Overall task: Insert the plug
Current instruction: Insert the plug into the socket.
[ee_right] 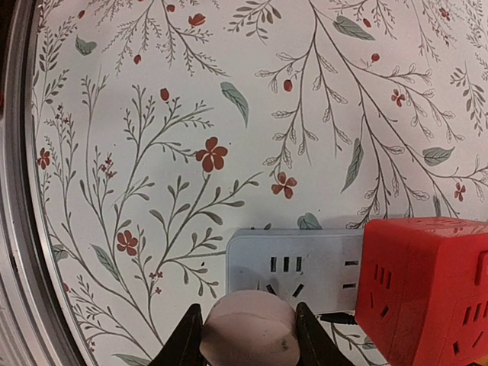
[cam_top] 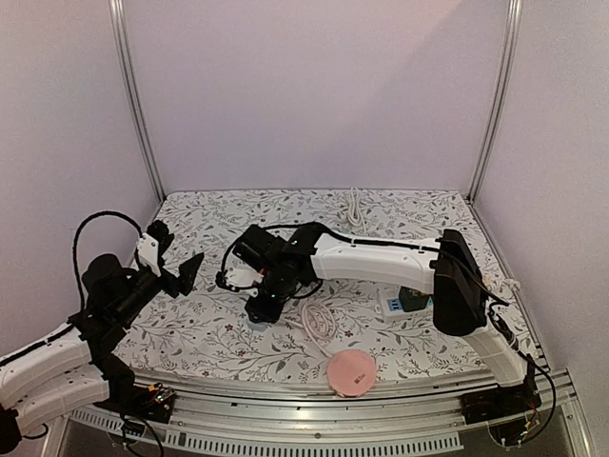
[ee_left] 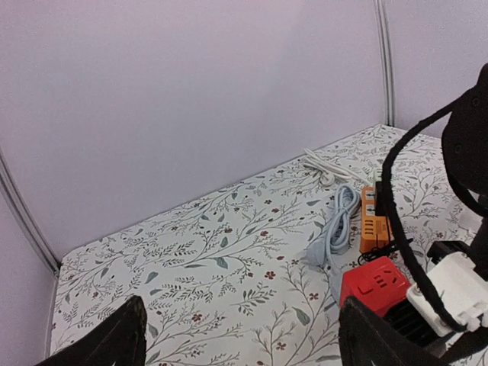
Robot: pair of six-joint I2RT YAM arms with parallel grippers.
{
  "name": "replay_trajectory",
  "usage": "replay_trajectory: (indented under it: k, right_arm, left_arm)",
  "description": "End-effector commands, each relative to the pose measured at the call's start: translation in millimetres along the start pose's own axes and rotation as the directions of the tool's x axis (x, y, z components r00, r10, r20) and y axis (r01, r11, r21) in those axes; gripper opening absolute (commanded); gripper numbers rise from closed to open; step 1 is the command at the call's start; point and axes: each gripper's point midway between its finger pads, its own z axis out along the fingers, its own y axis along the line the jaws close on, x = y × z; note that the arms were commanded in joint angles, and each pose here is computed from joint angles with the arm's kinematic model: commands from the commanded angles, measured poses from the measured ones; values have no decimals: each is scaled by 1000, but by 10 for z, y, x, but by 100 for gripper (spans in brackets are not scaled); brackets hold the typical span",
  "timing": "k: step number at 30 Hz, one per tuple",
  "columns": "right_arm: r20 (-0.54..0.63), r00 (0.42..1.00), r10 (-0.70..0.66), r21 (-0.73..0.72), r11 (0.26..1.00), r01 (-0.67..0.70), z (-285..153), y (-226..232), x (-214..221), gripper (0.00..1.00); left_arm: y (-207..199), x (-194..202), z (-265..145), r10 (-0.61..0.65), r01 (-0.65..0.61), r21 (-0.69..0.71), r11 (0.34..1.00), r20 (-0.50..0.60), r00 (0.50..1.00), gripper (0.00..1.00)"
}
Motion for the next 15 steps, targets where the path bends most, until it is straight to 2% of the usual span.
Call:
replay_trajectory:
  k: [1,9,15]
  right_arm:
    - [-58,998,-19,2,1000,19,36,-13,111,0]
    - [-24,999,-47,27,998,48,106,-110,-52,0]
    - [-96,993,-72,50,996,77,150,-169,119,0]
  left_arm:
    - [66,167,11,29,-30,-23,999,-39,999,85]
    - [96,302,47,36,-38,-19,999,-87,996,85]
    - [46,289,37,36,-36,12,999,-79,996,85]
